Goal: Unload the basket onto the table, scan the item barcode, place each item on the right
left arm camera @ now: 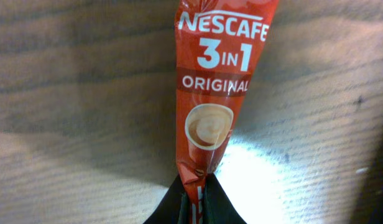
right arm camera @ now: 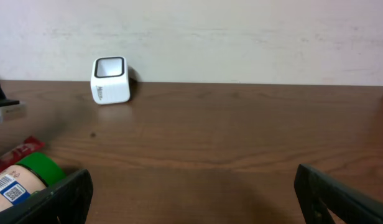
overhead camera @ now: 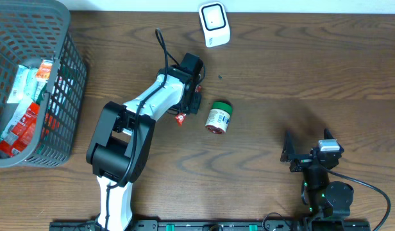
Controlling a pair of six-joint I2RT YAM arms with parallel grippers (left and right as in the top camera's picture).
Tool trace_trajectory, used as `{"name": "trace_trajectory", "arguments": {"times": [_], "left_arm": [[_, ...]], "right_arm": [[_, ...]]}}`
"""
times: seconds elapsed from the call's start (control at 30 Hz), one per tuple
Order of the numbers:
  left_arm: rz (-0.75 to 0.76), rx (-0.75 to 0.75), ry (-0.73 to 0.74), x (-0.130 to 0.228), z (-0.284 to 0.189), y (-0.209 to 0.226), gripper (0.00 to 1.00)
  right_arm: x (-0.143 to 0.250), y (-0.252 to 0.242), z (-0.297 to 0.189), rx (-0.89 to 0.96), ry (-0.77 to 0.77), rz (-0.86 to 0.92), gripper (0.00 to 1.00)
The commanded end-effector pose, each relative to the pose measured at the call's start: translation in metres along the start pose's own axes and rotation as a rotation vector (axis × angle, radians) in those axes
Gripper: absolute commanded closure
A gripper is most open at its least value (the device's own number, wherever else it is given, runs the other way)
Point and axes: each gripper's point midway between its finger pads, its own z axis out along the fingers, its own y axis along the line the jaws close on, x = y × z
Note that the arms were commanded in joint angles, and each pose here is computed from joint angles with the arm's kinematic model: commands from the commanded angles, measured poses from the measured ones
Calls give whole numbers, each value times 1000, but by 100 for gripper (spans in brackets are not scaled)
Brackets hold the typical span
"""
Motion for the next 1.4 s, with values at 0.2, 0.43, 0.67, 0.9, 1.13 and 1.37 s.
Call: {"name": "trace_trajectory", "arguments": {"times": [0.2,0.43,0.67,0.9,1.13,1.37], "left_arm": [[-121,-205,-138,-16,-56,37,93],[-102,-315,-104,1,-49,49,93],[-134,-130,-79,2,-85,21,92],[-172,451,-113,-10,-158,-41,93],[-199,933,-84,-13,-213,-61,93],[-109,1240,-81,-7,-260,-80,93]], "right_arm": [[1,2,0,-7,1,13,1],[1,2,0,-7,1,13,1],[1,2,0,-7,1,13,1],[1,2,0,-7,1,13,1],[1,2,0,-7,2,13,1],[-6,10,0,-54,-27,11,1]]}}
